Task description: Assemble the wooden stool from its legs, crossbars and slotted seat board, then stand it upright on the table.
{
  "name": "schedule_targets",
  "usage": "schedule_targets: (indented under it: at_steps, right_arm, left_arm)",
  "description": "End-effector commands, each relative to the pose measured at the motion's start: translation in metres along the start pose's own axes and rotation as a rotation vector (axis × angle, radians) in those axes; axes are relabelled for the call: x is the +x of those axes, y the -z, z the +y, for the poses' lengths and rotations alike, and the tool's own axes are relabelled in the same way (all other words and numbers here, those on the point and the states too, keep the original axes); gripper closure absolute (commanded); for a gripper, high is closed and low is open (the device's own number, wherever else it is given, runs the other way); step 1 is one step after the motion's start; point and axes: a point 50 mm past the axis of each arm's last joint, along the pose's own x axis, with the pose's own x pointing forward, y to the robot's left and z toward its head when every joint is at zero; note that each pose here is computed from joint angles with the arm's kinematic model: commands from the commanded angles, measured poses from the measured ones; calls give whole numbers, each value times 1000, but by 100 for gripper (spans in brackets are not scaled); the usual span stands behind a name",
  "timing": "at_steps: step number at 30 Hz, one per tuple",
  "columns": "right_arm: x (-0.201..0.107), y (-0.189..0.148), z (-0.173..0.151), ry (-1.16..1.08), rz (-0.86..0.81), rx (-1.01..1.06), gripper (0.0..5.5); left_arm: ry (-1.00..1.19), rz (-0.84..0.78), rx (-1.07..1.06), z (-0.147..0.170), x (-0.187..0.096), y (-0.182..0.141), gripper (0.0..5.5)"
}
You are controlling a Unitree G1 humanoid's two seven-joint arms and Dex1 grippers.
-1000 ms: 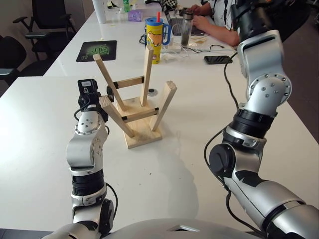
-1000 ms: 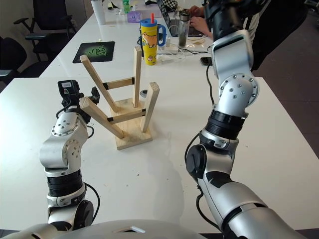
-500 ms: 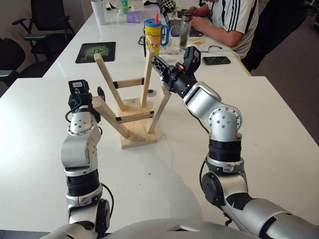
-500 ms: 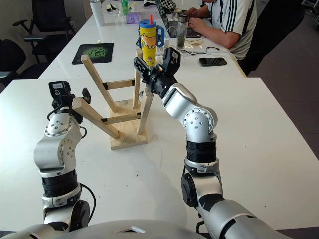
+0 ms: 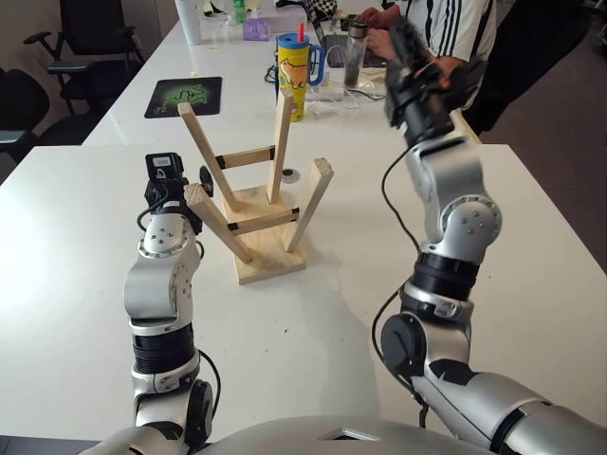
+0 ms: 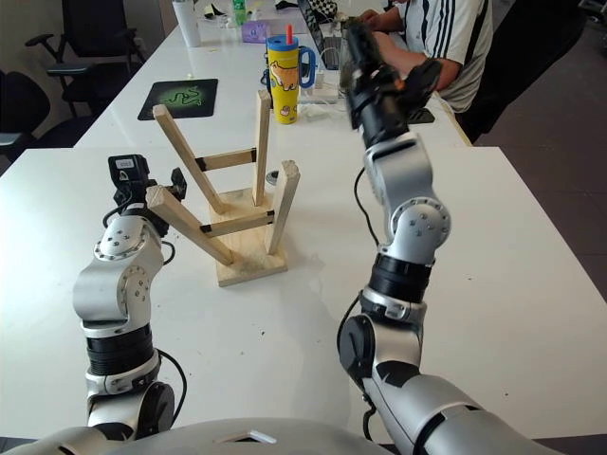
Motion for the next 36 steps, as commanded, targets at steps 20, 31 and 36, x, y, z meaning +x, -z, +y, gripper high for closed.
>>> schedule_targets:
  at_steps: [20, 31, 36]
  right_arm:
    - [-66, 152, -60, 263, 681, -514, 207]
    - [-46, 58, -60, 310, 166, -693, 207]
    - [-58, 51, -83, 391, 283, -884, 207]
  left_arm:
    - [83, -1, 89, -11, -3, -3, 179]
    - [-33, 42, 158, 29, 10, 13, 179]
    - [-33, 136, 248, 45, 5, 42, 179]
